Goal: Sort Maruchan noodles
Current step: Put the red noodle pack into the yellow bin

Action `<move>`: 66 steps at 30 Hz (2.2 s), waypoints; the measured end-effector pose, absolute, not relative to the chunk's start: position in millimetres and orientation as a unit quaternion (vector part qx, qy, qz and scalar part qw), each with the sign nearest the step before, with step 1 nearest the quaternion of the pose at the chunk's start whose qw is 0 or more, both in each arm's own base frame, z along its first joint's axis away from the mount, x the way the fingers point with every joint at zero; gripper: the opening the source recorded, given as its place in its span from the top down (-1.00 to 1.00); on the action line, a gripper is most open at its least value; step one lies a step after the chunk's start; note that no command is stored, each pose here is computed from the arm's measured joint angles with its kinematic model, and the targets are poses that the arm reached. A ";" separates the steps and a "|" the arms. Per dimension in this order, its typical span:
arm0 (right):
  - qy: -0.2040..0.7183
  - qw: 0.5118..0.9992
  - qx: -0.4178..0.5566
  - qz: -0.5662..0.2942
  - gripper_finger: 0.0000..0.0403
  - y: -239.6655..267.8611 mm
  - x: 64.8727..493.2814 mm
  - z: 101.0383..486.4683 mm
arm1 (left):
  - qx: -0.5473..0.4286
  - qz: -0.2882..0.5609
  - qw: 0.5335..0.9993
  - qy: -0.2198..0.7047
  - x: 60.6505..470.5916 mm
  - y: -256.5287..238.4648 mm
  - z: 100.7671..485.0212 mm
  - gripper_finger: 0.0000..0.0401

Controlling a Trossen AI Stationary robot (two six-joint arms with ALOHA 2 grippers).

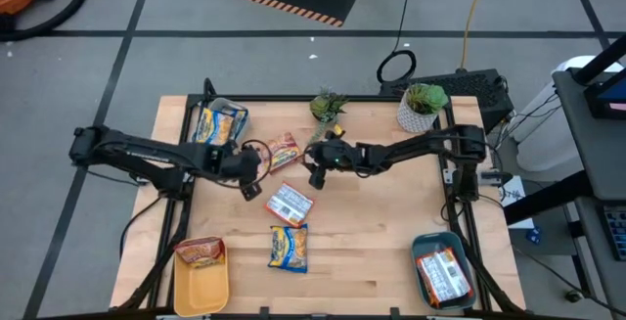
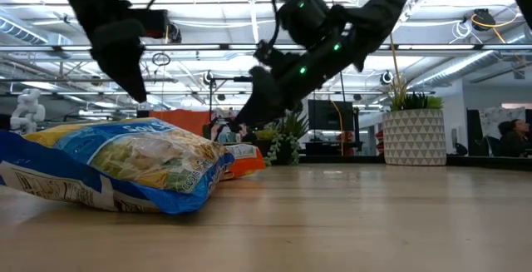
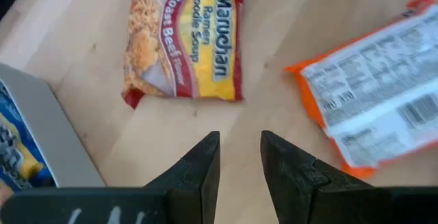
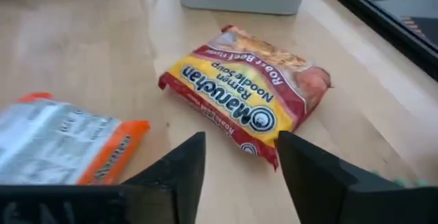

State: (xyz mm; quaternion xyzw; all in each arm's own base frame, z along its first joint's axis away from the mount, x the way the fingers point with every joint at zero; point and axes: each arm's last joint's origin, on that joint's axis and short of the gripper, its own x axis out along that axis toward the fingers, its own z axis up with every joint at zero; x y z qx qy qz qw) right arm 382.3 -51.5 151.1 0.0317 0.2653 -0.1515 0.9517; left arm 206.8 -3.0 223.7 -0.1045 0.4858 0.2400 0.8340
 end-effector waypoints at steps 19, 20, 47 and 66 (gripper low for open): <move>0.309 0.937 -0.021 -0.159 -0.06 -73.1 402.8 101.9 | -0.115 0.219 0.851 0.464 187.7 -28.3 217.7 0.44; 0.311 0.936 -0.020 -0.161 -0.06 -74.8 402.8 99.7 | -0.114 0.220 0.850 0.464 187.8 -28.5 217.4 0.44; 0.301 0.942 -0.048 -0.138 0.97 -75.9 411.4 82.4 | -0.084 0.260 0.867 0.417 192.4 -25.7 221.5 0.44; 0.269 0.922 -0.214 -0.178 1.00 -32.2 407.9 155.2 | -0.071 0.302 0.871 0.382 194.2 -23.2 224.2 0.44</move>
